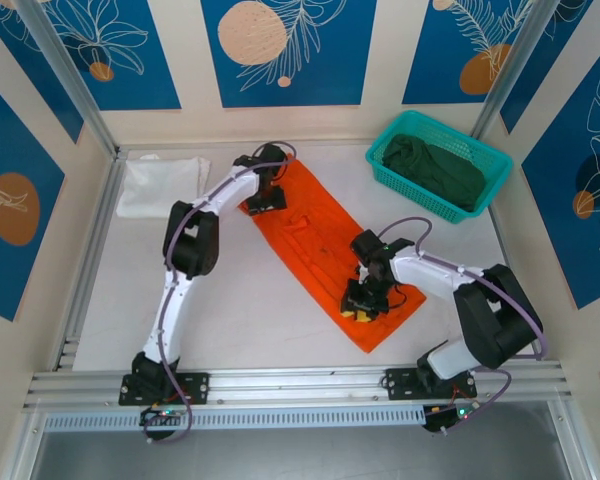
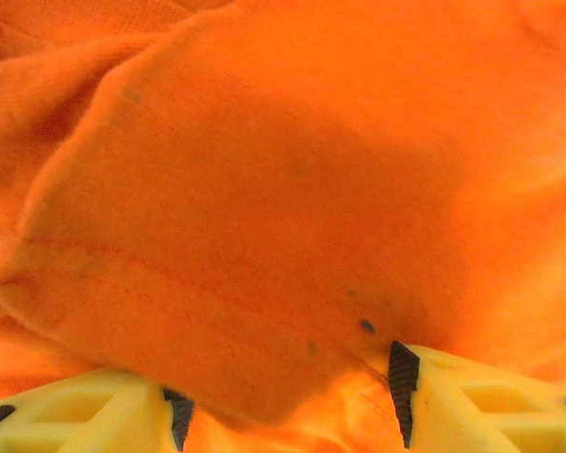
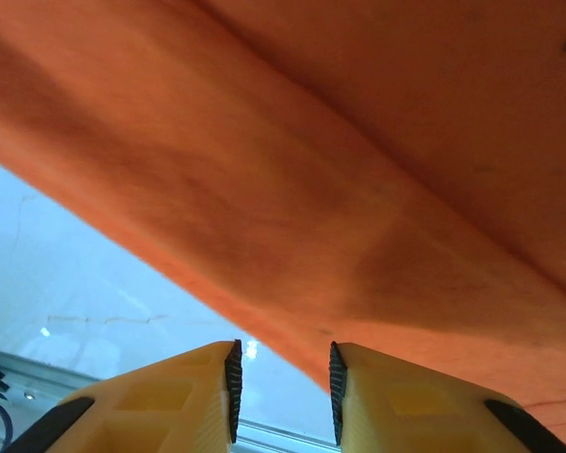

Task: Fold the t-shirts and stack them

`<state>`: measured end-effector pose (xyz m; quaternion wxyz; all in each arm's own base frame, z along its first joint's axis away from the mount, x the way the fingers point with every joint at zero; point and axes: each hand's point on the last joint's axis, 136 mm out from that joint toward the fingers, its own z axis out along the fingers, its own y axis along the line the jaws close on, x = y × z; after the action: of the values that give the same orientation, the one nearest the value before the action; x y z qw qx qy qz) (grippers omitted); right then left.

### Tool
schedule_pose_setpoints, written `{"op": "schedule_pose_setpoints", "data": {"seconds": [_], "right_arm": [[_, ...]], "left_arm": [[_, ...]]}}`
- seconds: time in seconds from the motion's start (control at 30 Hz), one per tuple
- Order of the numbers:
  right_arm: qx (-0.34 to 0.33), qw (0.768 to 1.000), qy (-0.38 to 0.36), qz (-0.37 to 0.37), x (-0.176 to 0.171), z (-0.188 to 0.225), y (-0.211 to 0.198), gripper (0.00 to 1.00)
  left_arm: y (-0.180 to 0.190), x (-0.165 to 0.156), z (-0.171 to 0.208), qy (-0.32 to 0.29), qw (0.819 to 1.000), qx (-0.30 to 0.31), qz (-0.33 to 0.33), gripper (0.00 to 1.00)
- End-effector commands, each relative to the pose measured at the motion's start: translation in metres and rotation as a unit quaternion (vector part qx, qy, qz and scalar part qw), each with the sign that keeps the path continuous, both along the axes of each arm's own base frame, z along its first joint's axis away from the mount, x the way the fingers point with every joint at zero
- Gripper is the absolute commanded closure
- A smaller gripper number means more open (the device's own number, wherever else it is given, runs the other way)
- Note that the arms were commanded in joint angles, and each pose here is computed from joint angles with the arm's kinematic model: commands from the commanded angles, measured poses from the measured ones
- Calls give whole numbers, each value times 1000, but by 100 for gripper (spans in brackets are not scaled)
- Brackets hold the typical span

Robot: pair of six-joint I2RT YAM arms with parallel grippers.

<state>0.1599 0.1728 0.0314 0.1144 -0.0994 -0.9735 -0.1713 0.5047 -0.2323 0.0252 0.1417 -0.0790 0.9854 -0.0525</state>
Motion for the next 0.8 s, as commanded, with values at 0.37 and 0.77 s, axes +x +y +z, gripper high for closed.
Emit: {"op": "schedule_pose_setpoints", "data": {"seconds": [0.37, 0.77], "right_arm": [[33, 997, 65, -23, 9, -5, 92, 66], [90, 989, 119, -18, 27, 24, 189, 60]], "left_arm": [[-68, 93, -32, -96, 982, -159, -16, 41], [11, 98, 50, -117, 989, -95, -9, 11]]}}
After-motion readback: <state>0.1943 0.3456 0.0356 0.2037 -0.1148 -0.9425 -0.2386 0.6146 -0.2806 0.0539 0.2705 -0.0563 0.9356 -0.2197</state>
